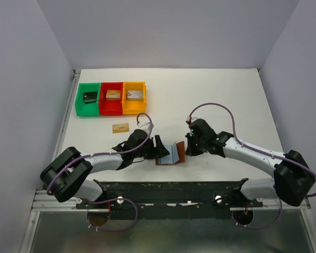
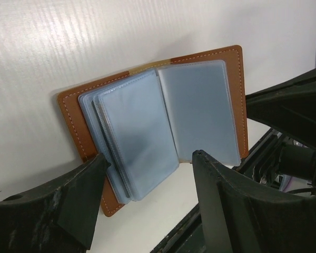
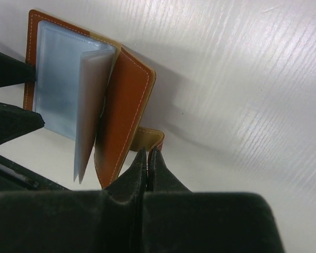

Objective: Take the credit cards out of the card holder
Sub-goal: Remove the credit card from the card holder.

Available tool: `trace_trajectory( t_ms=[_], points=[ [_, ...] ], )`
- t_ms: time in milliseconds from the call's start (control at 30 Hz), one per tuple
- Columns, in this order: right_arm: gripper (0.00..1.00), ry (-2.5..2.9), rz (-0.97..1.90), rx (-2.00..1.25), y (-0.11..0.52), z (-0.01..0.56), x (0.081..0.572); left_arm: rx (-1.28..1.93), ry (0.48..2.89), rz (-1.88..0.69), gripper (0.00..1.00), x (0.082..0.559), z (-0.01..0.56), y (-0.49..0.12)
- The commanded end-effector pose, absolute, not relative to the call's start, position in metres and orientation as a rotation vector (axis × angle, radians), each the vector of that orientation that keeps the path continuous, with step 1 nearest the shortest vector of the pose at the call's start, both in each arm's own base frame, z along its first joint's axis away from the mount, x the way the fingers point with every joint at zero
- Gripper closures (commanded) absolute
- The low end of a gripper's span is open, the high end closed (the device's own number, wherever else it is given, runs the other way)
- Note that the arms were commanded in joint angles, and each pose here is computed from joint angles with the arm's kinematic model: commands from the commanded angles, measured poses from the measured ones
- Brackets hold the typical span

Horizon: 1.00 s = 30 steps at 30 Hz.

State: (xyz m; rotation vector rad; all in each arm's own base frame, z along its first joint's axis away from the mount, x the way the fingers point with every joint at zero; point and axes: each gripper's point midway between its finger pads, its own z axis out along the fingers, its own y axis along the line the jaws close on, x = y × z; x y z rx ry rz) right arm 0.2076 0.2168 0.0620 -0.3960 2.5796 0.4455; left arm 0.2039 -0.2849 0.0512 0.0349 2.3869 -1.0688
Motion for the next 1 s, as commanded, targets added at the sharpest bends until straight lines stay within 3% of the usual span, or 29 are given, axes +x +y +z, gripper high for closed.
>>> trace_trajectory(
  t_ms=[0, 967],
  points=[
    [1.00, 2.600, 0.513, -0.404, 0.225, 0.056, 0.202, 0.120, 2.335, -1.207, 0.25, 0.197, 0.067, -0.306],
    [1.00, 2.649, 0.390, -0.350, 0.204, 0.032, 0.198, 0.472, 2.116, -1.424, 0.25, 0.185, 0.133, -0.363]
  ],
)
